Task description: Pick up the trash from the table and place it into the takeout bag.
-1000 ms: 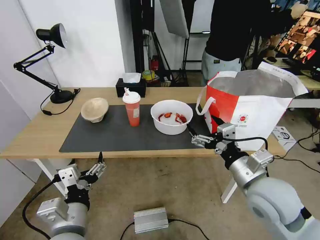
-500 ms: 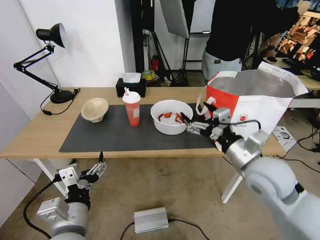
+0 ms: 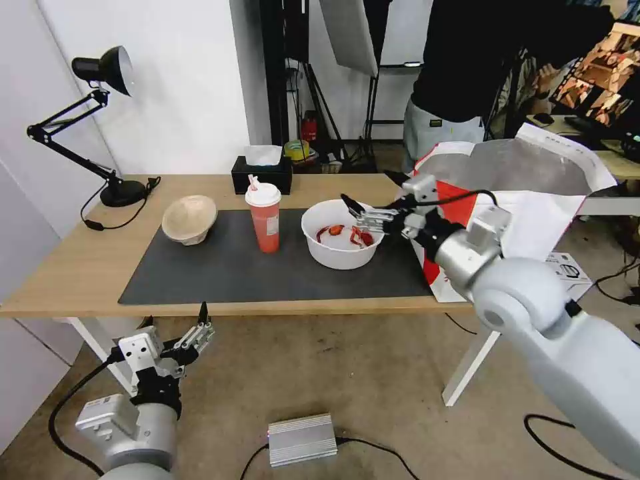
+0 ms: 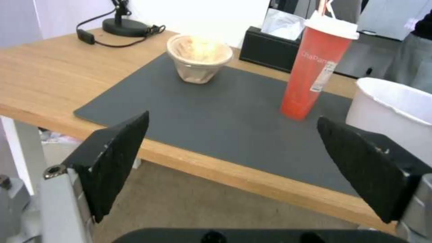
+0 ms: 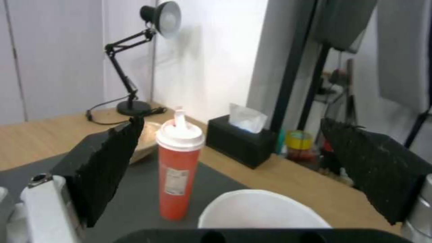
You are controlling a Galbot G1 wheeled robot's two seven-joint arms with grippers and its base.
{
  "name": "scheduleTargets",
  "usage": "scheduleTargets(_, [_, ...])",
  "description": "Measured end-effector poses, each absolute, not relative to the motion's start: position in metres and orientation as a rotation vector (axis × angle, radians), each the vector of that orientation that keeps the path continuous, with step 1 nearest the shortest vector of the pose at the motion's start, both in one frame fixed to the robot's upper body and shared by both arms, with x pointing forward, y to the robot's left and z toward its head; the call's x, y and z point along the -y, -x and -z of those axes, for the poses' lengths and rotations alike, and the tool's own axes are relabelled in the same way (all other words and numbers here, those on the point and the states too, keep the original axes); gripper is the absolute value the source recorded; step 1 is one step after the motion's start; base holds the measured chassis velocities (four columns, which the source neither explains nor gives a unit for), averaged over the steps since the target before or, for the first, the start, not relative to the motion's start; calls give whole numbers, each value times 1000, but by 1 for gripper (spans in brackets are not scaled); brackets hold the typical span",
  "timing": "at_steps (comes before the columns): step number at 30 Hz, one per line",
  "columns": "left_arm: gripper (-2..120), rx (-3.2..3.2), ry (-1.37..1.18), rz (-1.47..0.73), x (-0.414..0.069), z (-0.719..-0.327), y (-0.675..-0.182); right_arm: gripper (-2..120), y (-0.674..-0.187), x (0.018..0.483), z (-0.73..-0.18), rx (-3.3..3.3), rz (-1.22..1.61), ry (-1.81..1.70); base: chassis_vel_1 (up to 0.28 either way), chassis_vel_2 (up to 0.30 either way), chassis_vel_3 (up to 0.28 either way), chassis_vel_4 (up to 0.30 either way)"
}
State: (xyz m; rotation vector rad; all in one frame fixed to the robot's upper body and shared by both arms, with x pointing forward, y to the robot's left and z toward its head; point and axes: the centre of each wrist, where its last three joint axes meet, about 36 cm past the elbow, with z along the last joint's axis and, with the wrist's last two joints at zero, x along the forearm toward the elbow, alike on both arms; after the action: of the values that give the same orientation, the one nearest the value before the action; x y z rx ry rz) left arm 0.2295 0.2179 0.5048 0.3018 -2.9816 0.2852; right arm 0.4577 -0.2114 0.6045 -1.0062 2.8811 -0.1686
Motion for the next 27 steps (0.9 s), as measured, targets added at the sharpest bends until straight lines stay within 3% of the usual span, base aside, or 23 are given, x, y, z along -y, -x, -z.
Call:
scheduleTargets(16, [100,2971,-302,-285,-218,-501,-230,100,-495,161,-598,-2993,304,1233,0,0,0,0])
scheduleTargets(27, [100,2968,-308,-287,-218,-500,-230,100,-525,147,-637,-3080,432,1328,0,0,0,0])
